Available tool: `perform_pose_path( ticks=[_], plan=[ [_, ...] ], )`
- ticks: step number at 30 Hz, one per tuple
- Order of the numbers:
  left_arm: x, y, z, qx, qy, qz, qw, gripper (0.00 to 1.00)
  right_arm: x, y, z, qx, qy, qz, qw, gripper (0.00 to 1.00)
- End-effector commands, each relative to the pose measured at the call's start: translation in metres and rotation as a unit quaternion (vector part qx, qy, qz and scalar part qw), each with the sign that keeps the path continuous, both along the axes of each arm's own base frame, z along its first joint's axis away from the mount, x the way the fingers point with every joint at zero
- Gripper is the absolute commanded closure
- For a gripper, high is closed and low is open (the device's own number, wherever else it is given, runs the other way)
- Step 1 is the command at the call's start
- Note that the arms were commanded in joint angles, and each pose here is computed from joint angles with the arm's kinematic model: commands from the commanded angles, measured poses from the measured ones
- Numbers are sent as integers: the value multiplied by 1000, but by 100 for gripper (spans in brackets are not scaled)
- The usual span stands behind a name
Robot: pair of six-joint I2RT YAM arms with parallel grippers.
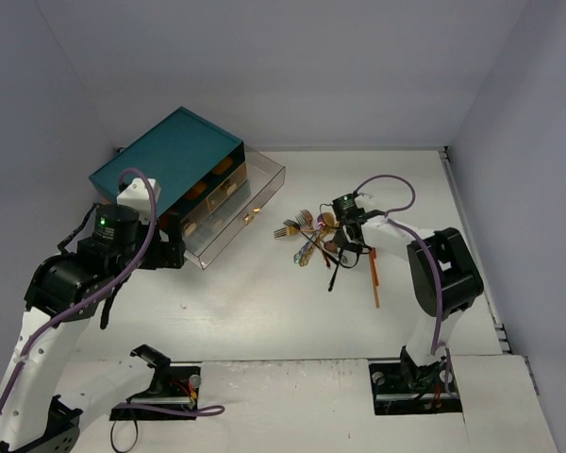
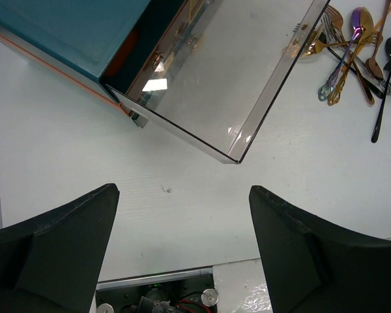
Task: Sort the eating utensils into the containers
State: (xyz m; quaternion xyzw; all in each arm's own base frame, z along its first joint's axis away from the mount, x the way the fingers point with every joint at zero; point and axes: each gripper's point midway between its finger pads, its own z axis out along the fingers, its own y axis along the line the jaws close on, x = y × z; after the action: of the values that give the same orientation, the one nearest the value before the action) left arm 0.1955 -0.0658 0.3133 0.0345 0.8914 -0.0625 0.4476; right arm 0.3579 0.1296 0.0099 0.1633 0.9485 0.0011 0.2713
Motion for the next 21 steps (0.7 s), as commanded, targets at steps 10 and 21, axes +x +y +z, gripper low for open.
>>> perform_pose_path(
  ticks=[10, 21],
  plan=[
    [-1, -6, 9, -4, -27, -16, 1000, 21, 23, 57, 189, 101, -211, 38, 971, 100],
    [1, -2, 21, -1, -43, -6, 999, 21, 24, 219, 389, 352, -365, 74, 859, 100]
  ],
)
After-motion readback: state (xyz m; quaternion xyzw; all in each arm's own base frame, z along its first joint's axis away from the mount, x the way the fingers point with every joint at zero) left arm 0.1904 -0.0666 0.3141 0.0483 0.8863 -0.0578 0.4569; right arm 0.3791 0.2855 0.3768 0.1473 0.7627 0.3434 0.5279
